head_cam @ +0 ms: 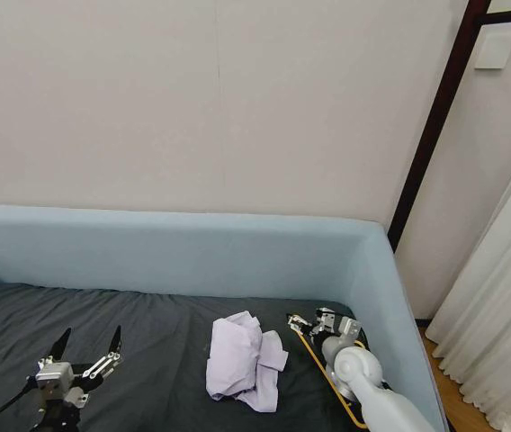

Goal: Pick up the clothes from the sofa and hang them on the clothes hanger.

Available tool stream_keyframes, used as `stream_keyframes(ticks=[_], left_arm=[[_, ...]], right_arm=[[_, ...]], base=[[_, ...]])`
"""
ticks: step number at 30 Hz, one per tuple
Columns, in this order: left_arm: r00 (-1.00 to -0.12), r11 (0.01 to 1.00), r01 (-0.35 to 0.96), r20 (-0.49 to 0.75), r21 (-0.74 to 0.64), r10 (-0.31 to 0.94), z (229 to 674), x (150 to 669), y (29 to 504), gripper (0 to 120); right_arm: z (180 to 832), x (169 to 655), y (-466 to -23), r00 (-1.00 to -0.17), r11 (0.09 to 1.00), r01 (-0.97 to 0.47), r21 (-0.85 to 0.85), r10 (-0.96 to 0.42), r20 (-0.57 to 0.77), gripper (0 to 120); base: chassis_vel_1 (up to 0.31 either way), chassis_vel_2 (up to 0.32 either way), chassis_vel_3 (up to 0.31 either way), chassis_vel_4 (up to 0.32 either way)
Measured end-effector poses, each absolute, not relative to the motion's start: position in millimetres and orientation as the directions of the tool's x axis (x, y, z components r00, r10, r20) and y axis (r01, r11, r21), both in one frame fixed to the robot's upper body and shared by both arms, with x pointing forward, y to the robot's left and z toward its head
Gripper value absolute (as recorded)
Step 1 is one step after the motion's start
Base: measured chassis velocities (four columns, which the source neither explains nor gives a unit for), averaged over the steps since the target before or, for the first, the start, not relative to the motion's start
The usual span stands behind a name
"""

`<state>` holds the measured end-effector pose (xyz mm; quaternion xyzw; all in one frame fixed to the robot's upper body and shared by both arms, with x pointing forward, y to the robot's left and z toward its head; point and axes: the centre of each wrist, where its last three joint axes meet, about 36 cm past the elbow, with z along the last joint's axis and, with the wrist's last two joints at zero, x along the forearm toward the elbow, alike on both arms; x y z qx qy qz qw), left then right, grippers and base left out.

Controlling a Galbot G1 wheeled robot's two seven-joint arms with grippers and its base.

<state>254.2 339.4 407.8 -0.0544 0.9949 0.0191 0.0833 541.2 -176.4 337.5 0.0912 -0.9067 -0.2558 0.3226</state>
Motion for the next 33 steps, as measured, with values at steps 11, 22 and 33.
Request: stream_keyframes(ticks=[11, 22, 33], left_arm=[[-0.976, 0.988, -0.149, -0.17, 0.046, -0.139, 413.9, 245.9, 351.8, 100], [-0.976, 0.988, -0.15, -0.168, 0.046, -0.14, 414.1, 245.5, 353.3, 100], [-0.976, 0.989, -0.145, -0.166, 0.039, -0.137, 406.9, 250.5, 355.1, 100]], right_arm=[[310.5, 551.1, -89.5, -0.724, 0.836, 0.019, 0.549, -0.367, 0.584, 100], [277.1, 544.7, -74.6, -0.705, 0.888, 0.043, 0.459, -0.299, 0.643, 80], [270.1, 531.3, -66.8, -0.756, 0.877, 0.018, 0.481, -0.303, 0.58, 41]], base=[[0.0, 0.0, 0.0, 0.0], [0.0, 0.0, 0.0, 0.0], [0.0, 0.0, 0.0, 0.0]])
